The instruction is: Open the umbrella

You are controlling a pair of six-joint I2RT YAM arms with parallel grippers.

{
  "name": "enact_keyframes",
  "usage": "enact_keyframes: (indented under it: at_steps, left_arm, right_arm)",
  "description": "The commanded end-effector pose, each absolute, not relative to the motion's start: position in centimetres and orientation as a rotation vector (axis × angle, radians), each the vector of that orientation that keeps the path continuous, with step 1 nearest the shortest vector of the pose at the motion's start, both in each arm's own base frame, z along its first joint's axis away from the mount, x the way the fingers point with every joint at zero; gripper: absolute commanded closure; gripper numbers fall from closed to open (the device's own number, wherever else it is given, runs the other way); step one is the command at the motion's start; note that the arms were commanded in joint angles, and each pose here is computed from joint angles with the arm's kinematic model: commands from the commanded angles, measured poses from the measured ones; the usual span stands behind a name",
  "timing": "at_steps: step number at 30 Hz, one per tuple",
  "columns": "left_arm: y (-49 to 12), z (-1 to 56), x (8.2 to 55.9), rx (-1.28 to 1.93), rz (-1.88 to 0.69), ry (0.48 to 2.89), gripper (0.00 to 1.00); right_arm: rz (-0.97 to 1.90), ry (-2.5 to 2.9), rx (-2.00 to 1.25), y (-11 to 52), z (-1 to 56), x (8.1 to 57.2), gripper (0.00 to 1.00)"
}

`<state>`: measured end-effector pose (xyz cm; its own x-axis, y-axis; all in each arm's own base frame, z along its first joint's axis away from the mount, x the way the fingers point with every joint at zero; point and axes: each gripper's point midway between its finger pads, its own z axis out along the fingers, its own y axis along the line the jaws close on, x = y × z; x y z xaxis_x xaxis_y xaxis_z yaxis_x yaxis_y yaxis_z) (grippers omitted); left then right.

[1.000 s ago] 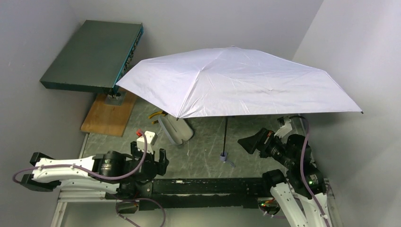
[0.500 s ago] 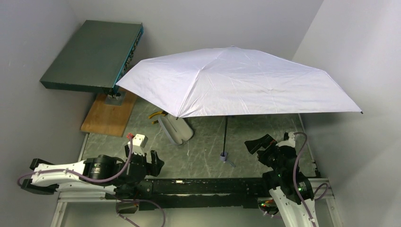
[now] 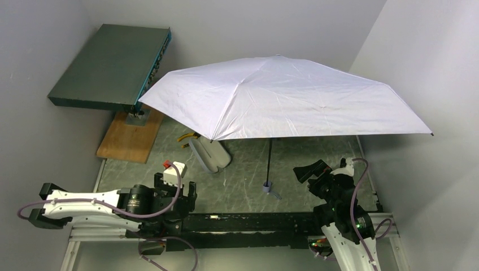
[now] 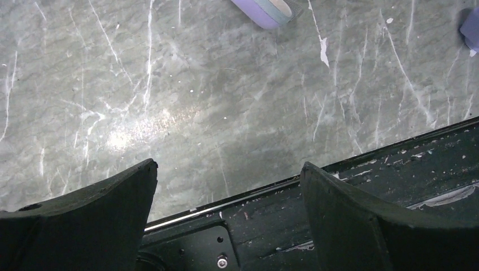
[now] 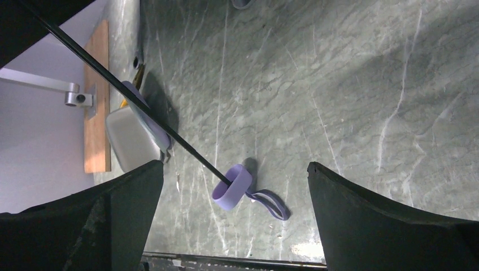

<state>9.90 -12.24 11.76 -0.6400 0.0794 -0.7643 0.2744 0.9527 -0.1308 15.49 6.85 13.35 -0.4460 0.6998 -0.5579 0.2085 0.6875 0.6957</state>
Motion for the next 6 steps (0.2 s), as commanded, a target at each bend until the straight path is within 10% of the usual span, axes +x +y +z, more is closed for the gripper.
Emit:
enact_keyframes:
  at_steps: [1,6]
  left_arm:
    - [-12.45,13.17,10.21,0.223,-0.307,2.236,0.01]
    - [-12.50,13.20,10.19,0.218,-0.332,2.231,0.01]
  right_arm:
    - [0.713,1.904,0.696,6.61,15.10,15.86,0.00]
    - [0.735,1.930,0.650,7.30,14.97,15.86,0.00]
